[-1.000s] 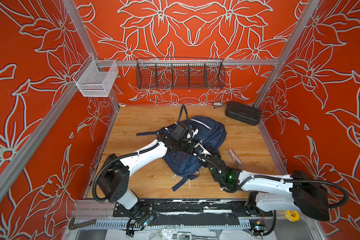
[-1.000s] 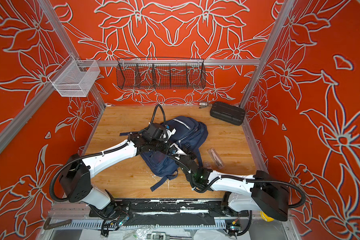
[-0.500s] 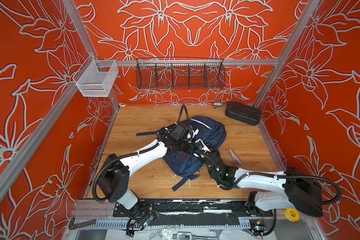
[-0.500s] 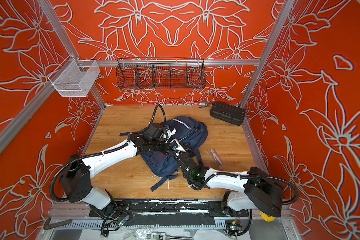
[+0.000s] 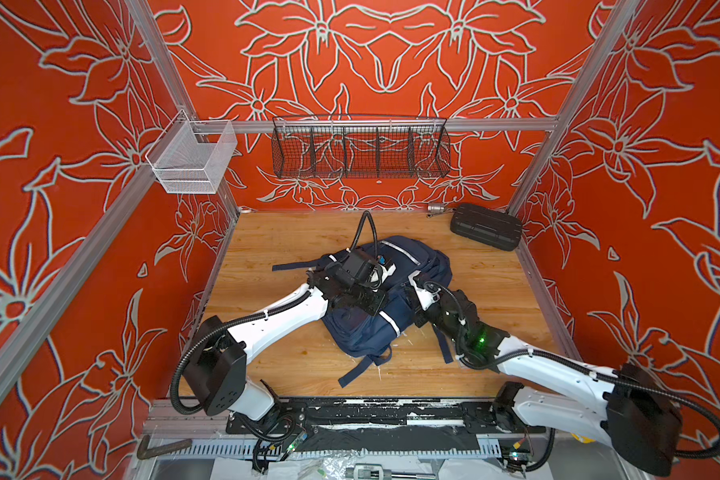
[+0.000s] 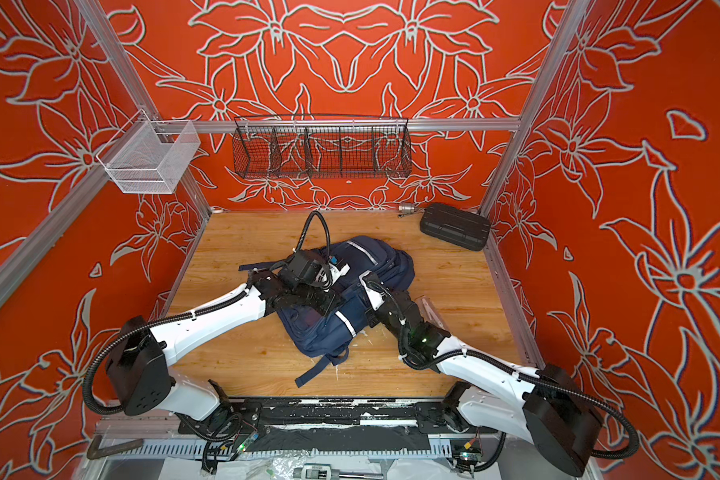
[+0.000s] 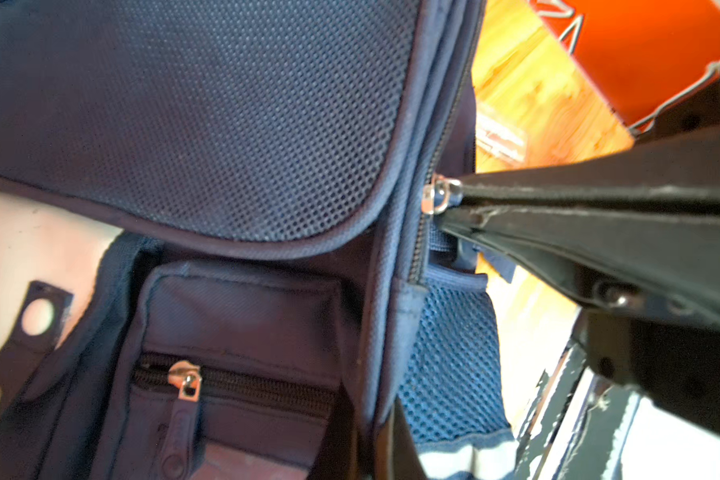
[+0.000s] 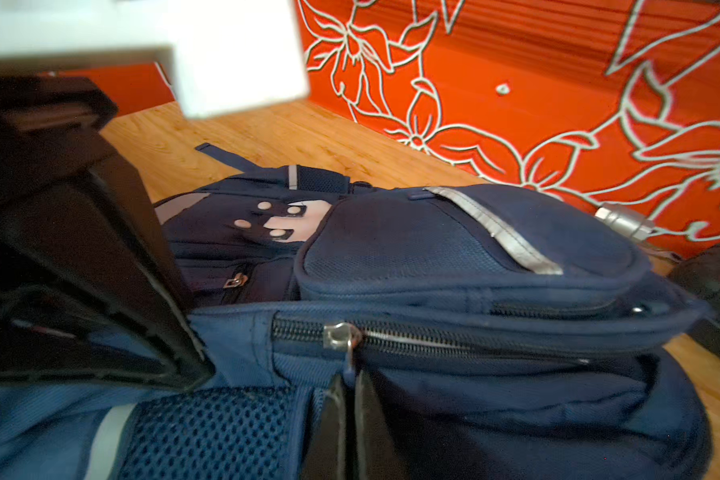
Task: Pack the student bag
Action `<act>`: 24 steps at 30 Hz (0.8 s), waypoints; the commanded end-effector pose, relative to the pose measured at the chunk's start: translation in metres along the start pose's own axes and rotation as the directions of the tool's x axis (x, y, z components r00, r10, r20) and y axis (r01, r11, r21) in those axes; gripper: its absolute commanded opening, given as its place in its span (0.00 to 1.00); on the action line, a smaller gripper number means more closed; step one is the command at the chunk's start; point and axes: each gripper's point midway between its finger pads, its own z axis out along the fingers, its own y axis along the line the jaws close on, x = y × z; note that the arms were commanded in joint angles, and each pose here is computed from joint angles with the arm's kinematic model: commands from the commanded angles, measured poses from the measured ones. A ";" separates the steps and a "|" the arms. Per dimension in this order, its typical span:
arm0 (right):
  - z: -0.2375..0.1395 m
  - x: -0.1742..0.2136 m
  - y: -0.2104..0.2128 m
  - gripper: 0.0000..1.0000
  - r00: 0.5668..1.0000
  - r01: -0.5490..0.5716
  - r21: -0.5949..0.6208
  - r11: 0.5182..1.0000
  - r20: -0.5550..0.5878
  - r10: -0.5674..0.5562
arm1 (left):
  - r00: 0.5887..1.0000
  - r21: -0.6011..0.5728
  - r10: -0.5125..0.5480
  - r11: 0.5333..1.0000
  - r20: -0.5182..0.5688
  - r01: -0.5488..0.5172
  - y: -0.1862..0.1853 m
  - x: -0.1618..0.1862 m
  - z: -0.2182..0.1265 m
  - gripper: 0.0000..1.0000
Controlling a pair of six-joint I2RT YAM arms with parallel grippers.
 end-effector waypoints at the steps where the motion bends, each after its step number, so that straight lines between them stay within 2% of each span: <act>1: 0.003 0.011 0.014 0.00 0.997 -0.077 -0.118 0.990 -0.036 0.073 | 0.993 0.043 0.085 0.995 0.084 -0.089 -0.018 -0.017 -0.025 0.00; 5: 0.005 0.012 0.011 0.00 0.995 -0.097 -0.118 0.988 -0.046 0.093 | 0.989 0.011 0.121 0.992 0.084 -0.123 -0.013 -0.012 -0.030 0.00; 9: 0.005 0.013 -0.004 0.00 0.991 -0.127 -0.041 0.991 -0.046 0.126 | 0.985 -0.034 0.159 0.987 0.063 -0.157 -0.006 -0.003 -0.034 0.00; 12: 0.007 0.016 -0.006 0.00 0.990 -0.124 -0.038 0.992 -0.079 0.121 | 0.982 -0.043 0.183 0.983 0.051 -0.181 -0.004 0.001 -0.037 0.00; 20: 0.023 0.021 -0.004 0.00 0.984 -0.134 -0.035 0.990 -0.120 0.129 | 0.977 0.051 0.207 0.976 0.057 -0.210 -0.021 0.002 -0.036 0.00; 24: 0.028 0.017 -0.004 0.08 0.986 -0.127 -0.035 0.991 -0.117 0.122 | 0.976 0.077 0.210 0.974 0.058 -0.214 -0.025 0.002 -0.037 0.00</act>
